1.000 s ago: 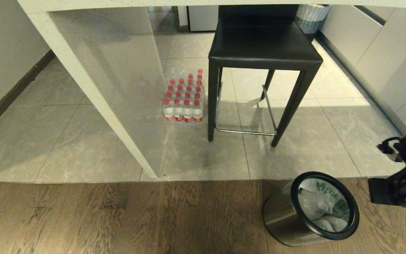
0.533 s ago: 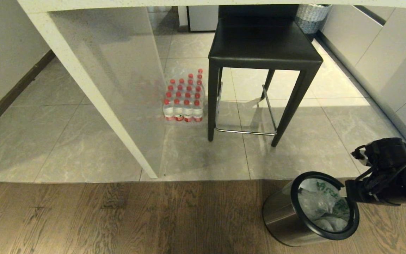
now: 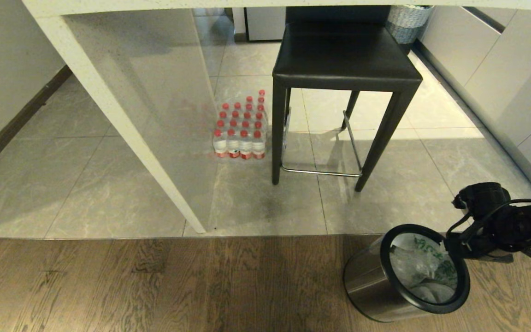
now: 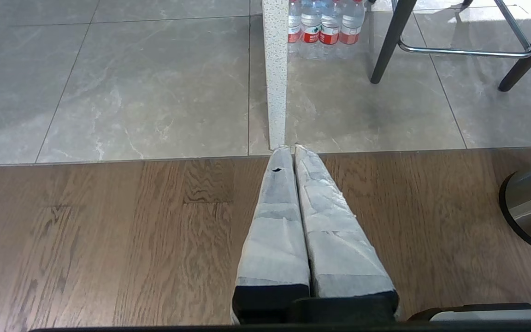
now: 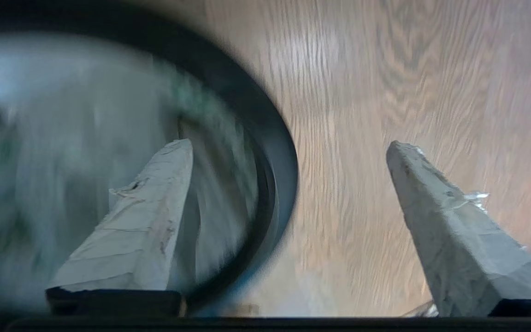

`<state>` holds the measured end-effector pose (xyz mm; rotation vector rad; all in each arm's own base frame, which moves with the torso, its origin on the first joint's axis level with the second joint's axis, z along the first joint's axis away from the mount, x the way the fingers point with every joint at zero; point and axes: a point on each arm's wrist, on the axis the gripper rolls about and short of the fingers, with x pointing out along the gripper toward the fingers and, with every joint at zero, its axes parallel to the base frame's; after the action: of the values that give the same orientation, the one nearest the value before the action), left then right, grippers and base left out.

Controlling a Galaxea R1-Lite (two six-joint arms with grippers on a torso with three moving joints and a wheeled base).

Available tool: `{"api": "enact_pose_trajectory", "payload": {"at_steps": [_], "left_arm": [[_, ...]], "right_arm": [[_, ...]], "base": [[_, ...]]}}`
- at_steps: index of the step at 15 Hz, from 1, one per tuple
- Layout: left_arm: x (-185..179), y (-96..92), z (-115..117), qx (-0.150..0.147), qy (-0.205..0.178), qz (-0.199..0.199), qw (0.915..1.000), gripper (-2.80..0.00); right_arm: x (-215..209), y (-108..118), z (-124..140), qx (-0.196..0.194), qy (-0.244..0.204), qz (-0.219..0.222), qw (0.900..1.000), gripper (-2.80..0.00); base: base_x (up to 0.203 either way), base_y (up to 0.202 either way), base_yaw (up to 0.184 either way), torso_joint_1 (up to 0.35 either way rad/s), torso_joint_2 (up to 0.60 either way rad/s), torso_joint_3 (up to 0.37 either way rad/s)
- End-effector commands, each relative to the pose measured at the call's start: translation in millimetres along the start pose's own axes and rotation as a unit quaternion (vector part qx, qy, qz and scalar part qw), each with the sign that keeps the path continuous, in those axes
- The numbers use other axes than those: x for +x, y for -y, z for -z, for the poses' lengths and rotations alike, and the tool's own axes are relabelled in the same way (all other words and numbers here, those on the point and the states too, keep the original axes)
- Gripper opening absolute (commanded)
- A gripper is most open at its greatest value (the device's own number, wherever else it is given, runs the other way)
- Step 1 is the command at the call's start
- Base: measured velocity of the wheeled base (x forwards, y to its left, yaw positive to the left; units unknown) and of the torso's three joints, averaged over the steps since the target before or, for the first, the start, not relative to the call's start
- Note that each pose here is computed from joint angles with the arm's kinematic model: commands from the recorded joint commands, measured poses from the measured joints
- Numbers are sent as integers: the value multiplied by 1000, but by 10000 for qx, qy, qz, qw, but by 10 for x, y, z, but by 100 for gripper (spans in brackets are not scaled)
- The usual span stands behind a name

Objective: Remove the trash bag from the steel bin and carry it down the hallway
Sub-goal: Place the outer trash can on the ground

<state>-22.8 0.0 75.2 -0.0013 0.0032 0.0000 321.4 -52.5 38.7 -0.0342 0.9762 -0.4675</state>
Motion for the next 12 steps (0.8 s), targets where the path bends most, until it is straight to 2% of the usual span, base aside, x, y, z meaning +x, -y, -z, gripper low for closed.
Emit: {"api": "enact_pose_trajectory", "payload": {"at_steps": [1,7,9,10,12], "left_arm": [[0,0,0,-1,1,0,10000,-280],[0,0,0,-1,1,0,10000,-280],[0,0,0,-1,1,0,10000,-280],[0,0,0,-1,1,0,10000,-280],[0,0,0,-1,1,0,10000,-280]], "right_arm": [[296,-111,14,-126,-126,51,9998,0],[611,-190,-14,-77,32,385,9992,0],[596,-212,-164,186,773,688,9945,0],[640,-238,-140,125,869,797,9929,-280],[634,-270,-140,-87,797,812,9935,-280]], "base": [[0,0,0,0,0,0],[0,0,0,0,0,0],[0,0,0,0,0,0],[0,0,0,0,0,0],[0,0,0,0,0,0]]}}
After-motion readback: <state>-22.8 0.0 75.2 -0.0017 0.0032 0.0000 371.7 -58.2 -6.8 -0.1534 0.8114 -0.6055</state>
